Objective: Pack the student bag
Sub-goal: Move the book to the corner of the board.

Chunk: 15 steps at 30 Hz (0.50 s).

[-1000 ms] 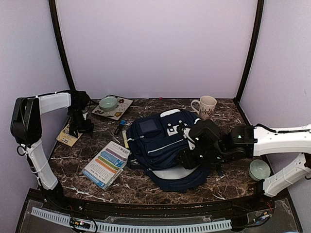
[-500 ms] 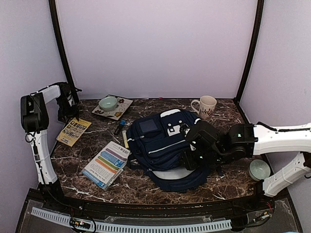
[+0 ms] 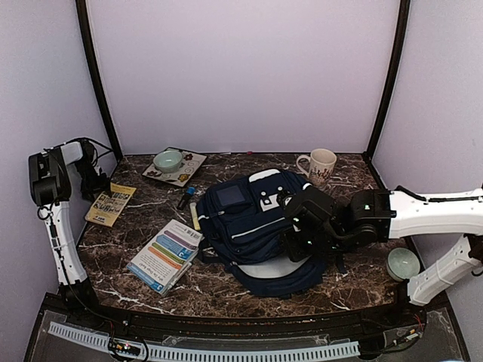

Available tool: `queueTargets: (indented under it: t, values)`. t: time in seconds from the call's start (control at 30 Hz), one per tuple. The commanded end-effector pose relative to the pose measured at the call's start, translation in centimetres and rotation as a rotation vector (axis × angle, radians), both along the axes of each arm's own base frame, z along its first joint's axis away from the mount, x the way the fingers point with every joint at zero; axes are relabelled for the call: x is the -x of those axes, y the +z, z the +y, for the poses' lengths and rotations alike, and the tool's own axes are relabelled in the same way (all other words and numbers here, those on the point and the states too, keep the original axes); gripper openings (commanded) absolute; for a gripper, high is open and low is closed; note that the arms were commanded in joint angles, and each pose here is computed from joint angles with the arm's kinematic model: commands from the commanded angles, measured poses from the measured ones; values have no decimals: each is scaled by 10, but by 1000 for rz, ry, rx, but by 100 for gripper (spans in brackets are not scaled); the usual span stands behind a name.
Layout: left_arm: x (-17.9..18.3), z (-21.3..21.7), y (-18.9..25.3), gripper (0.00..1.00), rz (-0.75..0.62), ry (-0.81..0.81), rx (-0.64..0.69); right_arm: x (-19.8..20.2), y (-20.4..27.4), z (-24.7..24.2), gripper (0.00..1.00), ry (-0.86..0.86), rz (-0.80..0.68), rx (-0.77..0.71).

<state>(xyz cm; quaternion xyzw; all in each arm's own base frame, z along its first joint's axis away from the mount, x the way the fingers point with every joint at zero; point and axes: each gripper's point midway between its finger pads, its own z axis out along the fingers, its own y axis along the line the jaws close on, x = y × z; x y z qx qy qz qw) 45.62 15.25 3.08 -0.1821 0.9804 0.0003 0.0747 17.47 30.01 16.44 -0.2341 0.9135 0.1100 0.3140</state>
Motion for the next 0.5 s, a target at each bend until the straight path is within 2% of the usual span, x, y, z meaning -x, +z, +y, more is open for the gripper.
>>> queueTargets:
  t: [0.0, 0.2, 0.37, 0.47]
  values:
    - [10, -27, -3, 75, 24, -31, 103, -15, 17, 1, 40, -36, -90, -15]
    - [20, -55, 9, 71, 22, -67, 127, -16, 12, 6, 40, -34, -90, -15]
    - [39, -77, 10, 67, 87, -137, -15, -16, 8, 11, 39, -31, -82, -23]
    - [55, -91, 3, 60, 120, -154, -42, -16, 7, 13, 39, -30, -83, -32]
